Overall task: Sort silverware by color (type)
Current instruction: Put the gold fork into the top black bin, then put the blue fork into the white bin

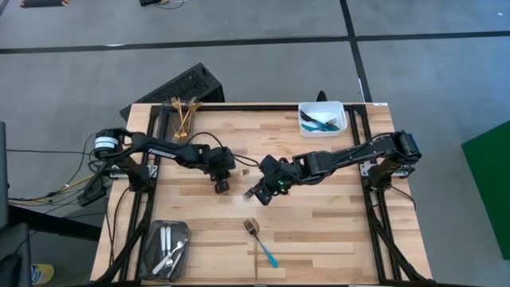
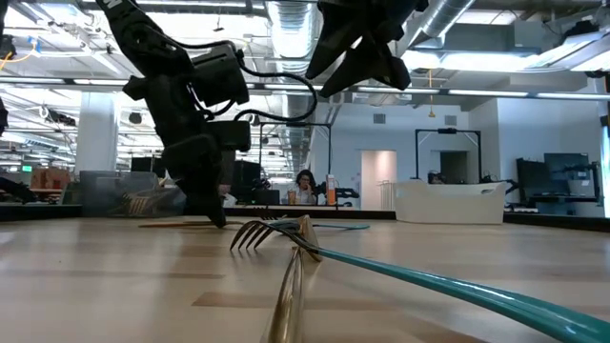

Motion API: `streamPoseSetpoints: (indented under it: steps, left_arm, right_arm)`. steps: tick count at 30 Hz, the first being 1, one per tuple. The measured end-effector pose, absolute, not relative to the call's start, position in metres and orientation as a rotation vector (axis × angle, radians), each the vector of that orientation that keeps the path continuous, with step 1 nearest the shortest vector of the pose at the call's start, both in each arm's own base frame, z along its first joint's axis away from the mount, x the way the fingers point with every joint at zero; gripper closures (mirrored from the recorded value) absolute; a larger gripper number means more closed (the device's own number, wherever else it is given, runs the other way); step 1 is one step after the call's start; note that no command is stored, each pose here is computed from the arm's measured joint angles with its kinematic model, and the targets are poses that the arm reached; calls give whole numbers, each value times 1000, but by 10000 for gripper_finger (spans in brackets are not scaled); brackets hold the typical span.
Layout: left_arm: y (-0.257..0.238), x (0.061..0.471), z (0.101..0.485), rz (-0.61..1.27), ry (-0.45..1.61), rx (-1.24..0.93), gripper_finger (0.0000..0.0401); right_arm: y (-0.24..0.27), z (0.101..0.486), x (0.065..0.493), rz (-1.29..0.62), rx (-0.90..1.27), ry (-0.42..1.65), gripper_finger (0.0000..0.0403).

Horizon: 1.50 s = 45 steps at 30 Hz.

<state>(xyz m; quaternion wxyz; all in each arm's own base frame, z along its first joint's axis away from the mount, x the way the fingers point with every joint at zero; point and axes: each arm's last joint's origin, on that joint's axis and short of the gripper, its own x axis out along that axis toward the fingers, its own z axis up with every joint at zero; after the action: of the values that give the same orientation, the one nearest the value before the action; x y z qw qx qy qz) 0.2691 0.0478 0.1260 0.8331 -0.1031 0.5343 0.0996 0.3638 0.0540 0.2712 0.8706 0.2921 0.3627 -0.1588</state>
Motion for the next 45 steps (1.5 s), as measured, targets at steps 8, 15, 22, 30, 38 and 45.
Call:
streamPoseSetpoints:
  steps: [8, 15, 22, 30, 38, 45]
  left_arm:
    - [42, 255, 175, 322, 940, -390, 398]
    - [61, 213, 232, 707, 686, -368, 398]
    - [103, 165, 261, 1152, 517, -274, 398]
    - [156, 131, 251, 1404, 509, -453, 391]
    - [177, 122, 237, 1452, 561, -534, 314]
    - [177, 125, 238, 1335, 548, -588, 254]
  right_arm:
    - [50, 272, 364, -445, 702, 704, 239]
    - [46, 273, 366, -470, 725, 672, 239]
    - [42, 273, 366, -466, 698, 675, 239]
    - [29, 272, 367, -450, 633, 693, 239]
    - [9, 272, 369, -451, 618, 704, 239]
    - [-5, 272, 369, -441, 654, 715, 239]
